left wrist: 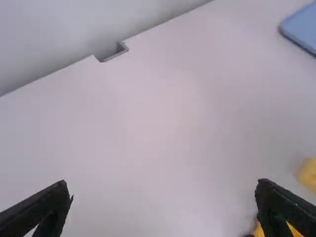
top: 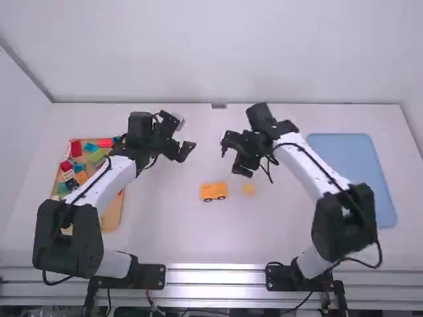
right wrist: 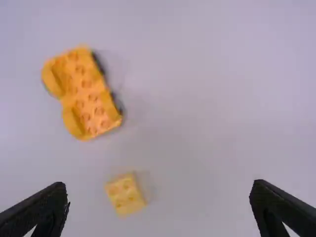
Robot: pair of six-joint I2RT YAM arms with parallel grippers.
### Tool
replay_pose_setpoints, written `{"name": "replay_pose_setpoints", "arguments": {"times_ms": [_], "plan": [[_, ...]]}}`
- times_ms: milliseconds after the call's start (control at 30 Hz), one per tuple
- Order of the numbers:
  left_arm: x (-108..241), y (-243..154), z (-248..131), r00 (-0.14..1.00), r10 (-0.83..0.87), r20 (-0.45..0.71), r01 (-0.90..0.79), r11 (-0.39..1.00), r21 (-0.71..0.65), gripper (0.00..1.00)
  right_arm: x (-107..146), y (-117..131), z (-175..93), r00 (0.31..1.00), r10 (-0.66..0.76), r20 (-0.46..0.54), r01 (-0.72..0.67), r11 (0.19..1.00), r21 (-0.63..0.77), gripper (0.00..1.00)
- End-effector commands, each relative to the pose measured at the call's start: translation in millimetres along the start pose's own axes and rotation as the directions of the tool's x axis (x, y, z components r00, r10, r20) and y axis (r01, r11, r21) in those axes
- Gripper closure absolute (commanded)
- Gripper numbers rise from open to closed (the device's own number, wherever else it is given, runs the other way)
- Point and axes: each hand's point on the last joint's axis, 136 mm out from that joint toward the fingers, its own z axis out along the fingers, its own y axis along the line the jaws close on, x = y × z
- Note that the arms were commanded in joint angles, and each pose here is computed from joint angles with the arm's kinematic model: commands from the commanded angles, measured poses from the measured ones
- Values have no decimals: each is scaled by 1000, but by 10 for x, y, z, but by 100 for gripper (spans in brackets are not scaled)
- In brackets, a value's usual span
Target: Assemble lego blocks to make yellow taxi
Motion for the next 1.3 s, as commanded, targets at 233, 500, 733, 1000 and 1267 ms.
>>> {"name": "replay_pose_setpoints", "arguments": {"times_ms": [233,500,733,1000,1267], "plan": [[198,-555,-123,947,318,45,-317,905,284,1,406,-177,149,977,103,188,-111,993,35,2],[299,-921,-241,894,402,197,-447,781,436,1,375,-179,282,958,19,285,-44,996,82,2],[431,-969,-178,905,358,228,-424,792,439,1,210,-208,123,884,43,466,-60,998,22,2],[585,-954,-59,900,310,307,-412,835,365,1,403,116,233,856,-24,516,85,992,-95,2],[706,-1064,10,883,286,372,-432,806,405,1,674,344,569,857,-143,494,225,968,-110,2]]}}
